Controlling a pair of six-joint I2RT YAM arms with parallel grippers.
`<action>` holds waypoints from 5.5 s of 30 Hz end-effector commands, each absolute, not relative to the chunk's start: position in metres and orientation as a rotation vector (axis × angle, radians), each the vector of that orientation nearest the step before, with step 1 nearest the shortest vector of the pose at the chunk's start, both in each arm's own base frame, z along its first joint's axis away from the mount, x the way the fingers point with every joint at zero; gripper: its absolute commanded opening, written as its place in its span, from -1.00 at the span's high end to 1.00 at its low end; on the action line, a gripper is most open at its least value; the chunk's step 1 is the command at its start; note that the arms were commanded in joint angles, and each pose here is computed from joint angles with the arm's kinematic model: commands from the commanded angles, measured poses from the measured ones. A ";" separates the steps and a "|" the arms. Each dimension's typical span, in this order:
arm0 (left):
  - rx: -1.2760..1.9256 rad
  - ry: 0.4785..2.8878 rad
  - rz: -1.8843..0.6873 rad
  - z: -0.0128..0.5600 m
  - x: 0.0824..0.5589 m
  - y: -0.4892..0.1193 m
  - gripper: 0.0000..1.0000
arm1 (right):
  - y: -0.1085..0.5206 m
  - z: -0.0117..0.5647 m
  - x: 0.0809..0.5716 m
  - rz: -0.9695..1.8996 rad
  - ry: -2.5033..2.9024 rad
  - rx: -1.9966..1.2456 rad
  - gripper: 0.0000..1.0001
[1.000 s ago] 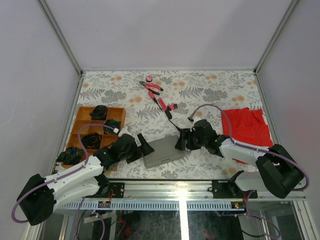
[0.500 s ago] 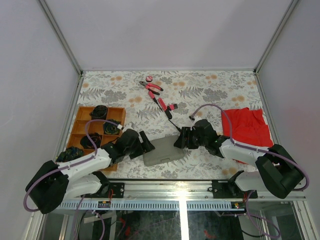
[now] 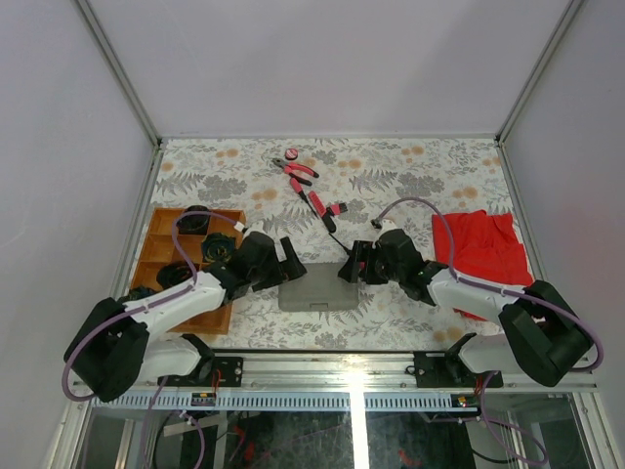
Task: Sort the tools into containers
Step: Adjust the storage box at the center of the board, then open the storage box at the center of the board.
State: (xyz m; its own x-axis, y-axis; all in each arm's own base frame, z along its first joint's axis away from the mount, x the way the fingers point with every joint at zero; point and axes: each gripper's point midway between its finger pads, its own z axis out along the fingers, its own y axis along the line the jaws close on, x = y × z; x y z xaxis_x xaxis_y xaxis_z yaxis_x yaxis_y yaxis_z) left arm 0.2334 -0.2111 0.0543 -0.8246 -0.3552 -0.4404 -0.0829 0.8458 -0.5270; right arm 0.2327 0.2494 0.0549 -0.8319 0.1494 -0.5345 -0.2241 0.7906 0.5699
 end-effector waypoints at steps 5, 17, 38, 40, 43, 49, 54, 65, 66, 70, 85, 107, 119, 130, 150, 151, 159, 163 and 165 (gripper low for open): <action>-0.262 2.403 -0.645 0.078 0.235 -0.196 -1.00 | 0.245 0.088 0.243 0.809 2.283 -0.185 -0.55; -0.153 2.398 -0.787 0.075 0.219 -0.209 -1.00 | 0.240 0.113 0.234 0.770 2.164 -0.458 -0.60; -0.184 2.499 -0.729 0.033 0.208 -0.203 -0.62 | 0.312 0.132 0.136 0.973 1.480 -1.252 -0.59; -0.189 2.508 -0.722 0.030 0.207 -0.201 -0.59 | 0.310 0.122 0.132 0.942 1.433 -1.352 -0.56; -0.198 2.518 -0.711 0.026 0.205 -0.200 -0.56 | 0.309 0.115 0.126 0.935 1.360 -1.421 -0.45; -0.202 2.531 -0.696 0.021 0.204 -0.198 -0.44 | 0.311 0.105 0.128 0.901 1.320 -1.465 -0.25; -0.210 2.542 -0.687 0.016 0.200 -0.195 -0.22 | 0.314 0.099 0.134 0.866 1.339 -1.460 -0.17; -0.201 2.558 -0.687 0.011 0.196 -0.194 -0.03 | 0.317 0.091 0.130 0.867 1.355 -1.453 -0.06; -0.200 2.558 -0.688 0.011 0.196 -0.194 -0.02 | 0.318 0.089 0.127 0.868 1.353 -1.465 -0.06; -0.192 2.561 -0.688 0.010 0.197 -0.195 0.13 | 0.320 0.081 0.118 0.876 1.339 -1.511 -0.05; -0.204 2.567 -0.676 0.007 0.196 -0.193 0.20 | 0.322 0.075 0.121 0.800 1.307 -1.542 -0.04; -0.204 2.579 -0.664 0.005 0.196 -0.193 0.12 | 0.312 0.054 0.136 0.687 1.401 -1.535 -0.03; -0.210 2.589 -0.649 0.002 0.195 -0.191 0.12 | 0.301 0.032 0.110 0.777 1.494 -1.656 0.09; -0.224 2.608 -0.624 -0.003 0.193 -0.188 0.15 | 0.288 0.015 0.084 0.880 1.576 -1.747 0.25; -0.231 2.615 -0.621 -0.005 0.192 -0.188 0.16 | 0.295 0.033 0.070 0.974 1.476 -1.762 0.33; -0.231 2.614 -0.621 -0.005 0.192 -0.188 0.16 | 0.297 0.040 0.069 0.989 1.449 -1.750 0.31; -0.233 2.605 -0.626 -0.002 0.193 -0.188 0.16 | 0.295 0.080 0.090 0.865 1.345 -1.603 0.13; -0.231 2.608 -0.625 -0.003 0.193 -0.188 0.16 | 0.286 0.082 0.108 0.748 1.372 -1.540 0.11; -0.232 2.606 -0.627 -0.002 0.193 -0.188 0.16 | 0.285 0.079 0.110 0.723 1.367 -1.549 0.03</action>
